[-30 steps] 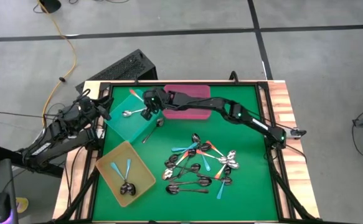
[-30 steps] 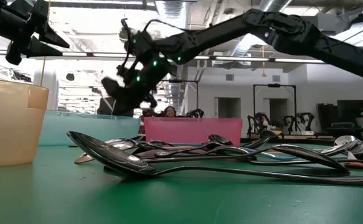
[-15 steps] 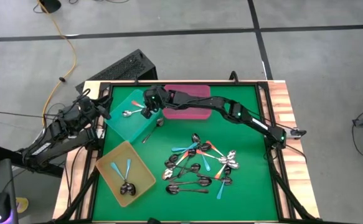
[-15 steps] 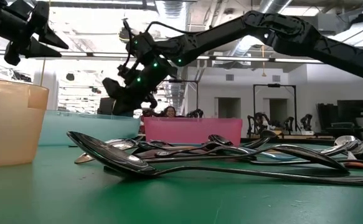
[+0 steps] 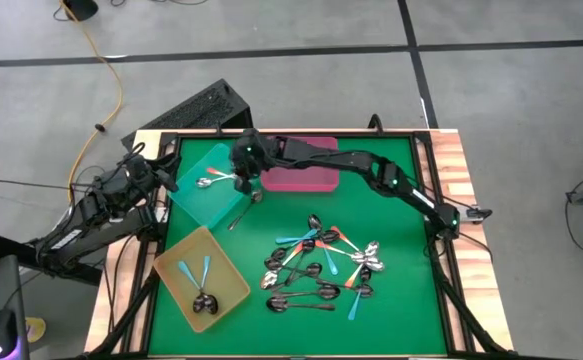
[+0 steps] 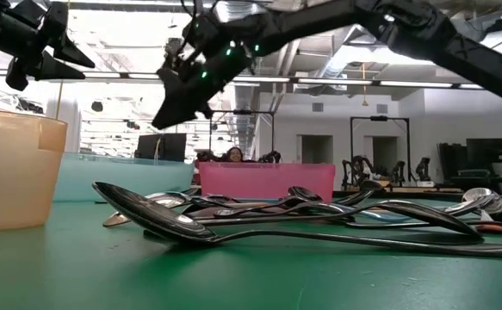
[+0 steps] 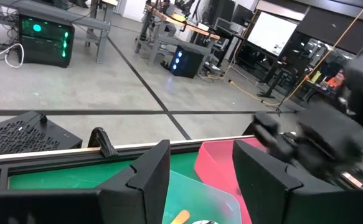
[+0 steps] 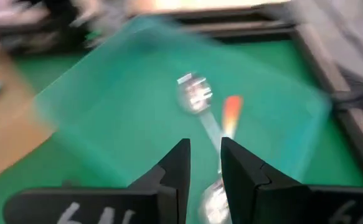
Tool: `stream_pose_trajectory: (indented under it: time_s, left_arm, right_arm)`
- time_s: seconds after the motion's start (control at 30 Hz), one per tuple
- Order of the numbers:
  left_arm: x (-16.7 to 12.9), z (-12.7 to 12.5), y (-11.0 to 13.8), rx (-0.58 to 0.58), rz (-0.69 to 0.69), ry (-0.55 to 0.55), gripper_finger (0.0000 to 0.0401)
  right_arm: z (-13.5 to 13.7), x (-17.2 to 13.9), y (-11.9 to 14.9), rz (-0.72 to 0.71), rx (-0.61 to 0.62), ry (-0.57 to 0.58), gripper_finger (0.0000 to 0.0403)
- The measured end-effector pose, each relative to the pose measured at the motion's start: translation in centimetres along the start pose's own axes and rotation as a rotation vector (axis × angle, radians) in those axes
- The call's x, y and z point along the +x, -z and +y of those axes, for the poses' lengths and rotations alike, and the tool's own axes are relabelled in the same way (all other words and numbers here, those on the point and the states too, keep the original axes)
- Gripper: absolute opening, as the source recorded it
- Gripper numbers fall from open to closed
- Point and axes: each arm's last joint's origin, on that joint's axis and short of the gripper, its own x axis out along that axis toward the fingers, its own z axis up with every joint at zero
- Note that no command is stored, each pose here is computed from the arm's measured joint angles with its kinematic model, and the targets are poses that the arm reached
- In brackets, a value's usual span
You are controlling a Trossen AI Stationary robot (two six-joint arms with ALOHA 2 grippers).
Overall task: Sort silverware by color (type)
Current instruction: Put the black spoon into the pink bin
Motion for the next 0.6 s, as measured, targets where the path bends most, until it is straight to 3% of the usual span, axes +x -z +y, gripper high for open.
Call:
stream_pose_trajectory:
  time_s: [0.2, 0.33, 0.6]
  left_arm:
    - [0.0, 0.0, 0.0, 0.000, 0.000, 0.000, 0.0158]
    - [0.0, 0.0, 0.0, 0.000, 0.002, 0.003, 0.0158]
    - [0.0, 0.0, 0.0, 0.000, 0.003, 0.005, 0.0158]
  right_arm:
    - [3.3, -0.3, 2.2, 0.261, -0.228, -0.101, 0.0099]
    - [4.8, 0.0, 3.9, 0.423, -0.399, -0.088, 0.0099]
    - [5.4, 0.1, 4.1, 0.459, -0.488, -0.025, 0.0103]
